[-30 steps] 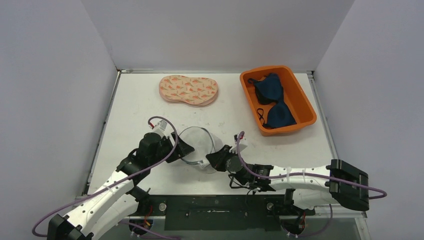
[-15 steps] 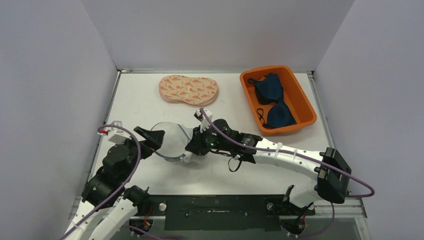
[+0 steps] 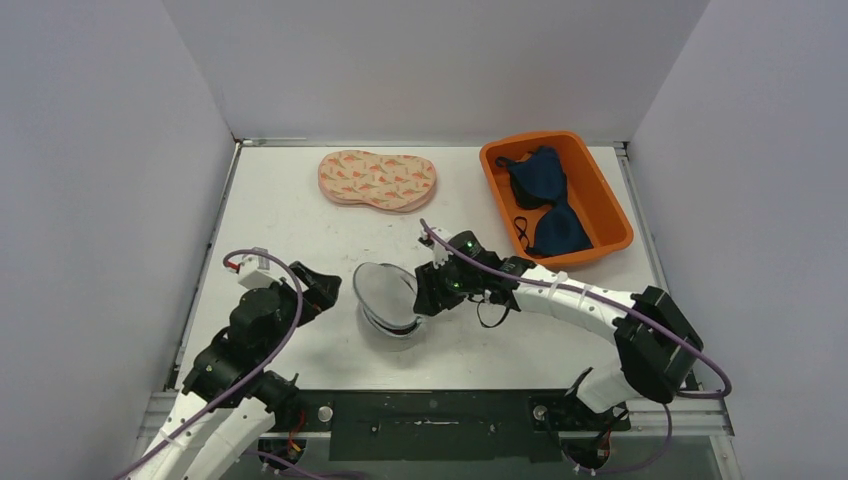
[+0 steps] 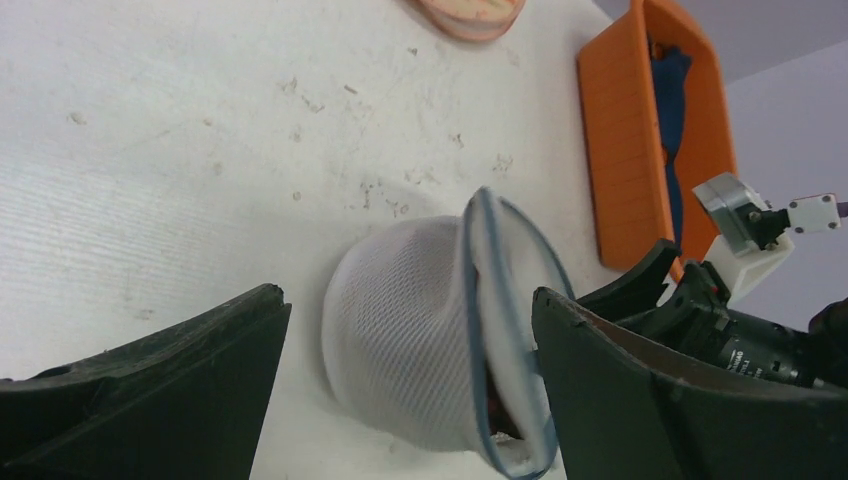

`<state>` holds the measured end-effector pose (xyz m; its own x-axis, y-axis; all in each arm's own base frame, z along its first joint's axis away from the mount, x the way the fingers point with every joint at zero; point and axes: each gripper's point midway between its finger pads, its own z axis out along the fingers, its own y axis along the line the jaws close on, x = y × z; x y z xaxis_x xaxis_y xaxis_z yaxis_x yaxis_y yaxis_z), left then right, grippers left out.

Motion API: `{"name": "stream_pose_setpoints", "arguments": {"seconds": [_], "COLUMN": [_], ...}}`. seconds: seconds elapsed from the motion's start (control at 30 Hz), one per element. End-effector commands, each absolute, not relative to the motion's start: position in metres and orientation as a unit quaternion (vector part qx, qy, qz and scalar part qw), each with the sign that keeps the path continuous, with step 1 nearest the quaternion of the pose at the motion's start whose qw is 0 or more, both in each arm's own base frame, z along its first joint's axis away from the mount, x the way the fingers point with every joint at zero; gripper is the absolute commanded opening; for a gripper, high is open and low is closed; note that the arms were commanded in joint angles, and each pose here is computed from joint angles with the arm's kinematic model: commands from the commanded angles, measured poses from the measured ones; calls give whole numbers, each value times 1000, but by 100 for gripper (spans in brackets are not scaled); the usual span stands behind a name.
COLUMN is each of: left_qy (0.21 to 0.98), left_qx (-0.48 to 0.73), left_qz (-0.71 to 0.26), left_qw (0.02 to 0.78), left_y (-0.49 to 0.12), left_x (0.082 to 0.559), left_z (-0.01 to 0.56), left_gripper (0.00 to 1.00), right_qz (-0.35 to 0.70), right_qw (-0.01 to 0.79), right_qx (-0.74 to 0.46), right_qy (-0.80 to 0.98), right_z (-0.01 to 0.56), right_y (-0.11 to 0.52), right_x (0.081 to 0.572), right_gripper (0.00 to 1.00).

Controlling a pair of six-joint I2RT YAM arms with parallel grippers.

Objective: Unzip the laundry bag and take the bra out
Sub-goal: Adjust the laundry bag at the center of the board.

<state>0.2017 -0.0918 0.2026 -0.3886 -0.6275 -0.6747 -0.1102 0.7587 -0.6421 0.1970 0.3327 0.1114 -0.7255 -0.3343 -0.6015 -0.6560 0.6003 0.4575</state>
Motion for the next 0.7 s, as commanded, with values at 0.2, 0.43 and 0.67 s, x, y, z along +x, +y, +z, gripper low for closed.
{"name": "stream_pose_setpoints", "arguments": {"seconds": [0.2, 0.43, 0.67], "left_qy": [807, 803, 790], "left_qx": [-214, -224, -280], "left_qz": [-288, -289, -246], "left_qw": [469, 470, 487], "left_y": [-114, -112, -86], "left_x": [204, 204, 206], "left_z": [183, 178, 173], "left_gripper": [91, 91, 91], "right_qz": [354, 471, 533], "right_qw": [329, 338, 341], "right_qx": [-158, 42, 131], "right_qy": [861, 814, 763], "right_z": [166, 187, 205], "right_y": [296, 286, 333], "right_x": [207, 177, 130], "right_gripper": [89, 89, 89]}}
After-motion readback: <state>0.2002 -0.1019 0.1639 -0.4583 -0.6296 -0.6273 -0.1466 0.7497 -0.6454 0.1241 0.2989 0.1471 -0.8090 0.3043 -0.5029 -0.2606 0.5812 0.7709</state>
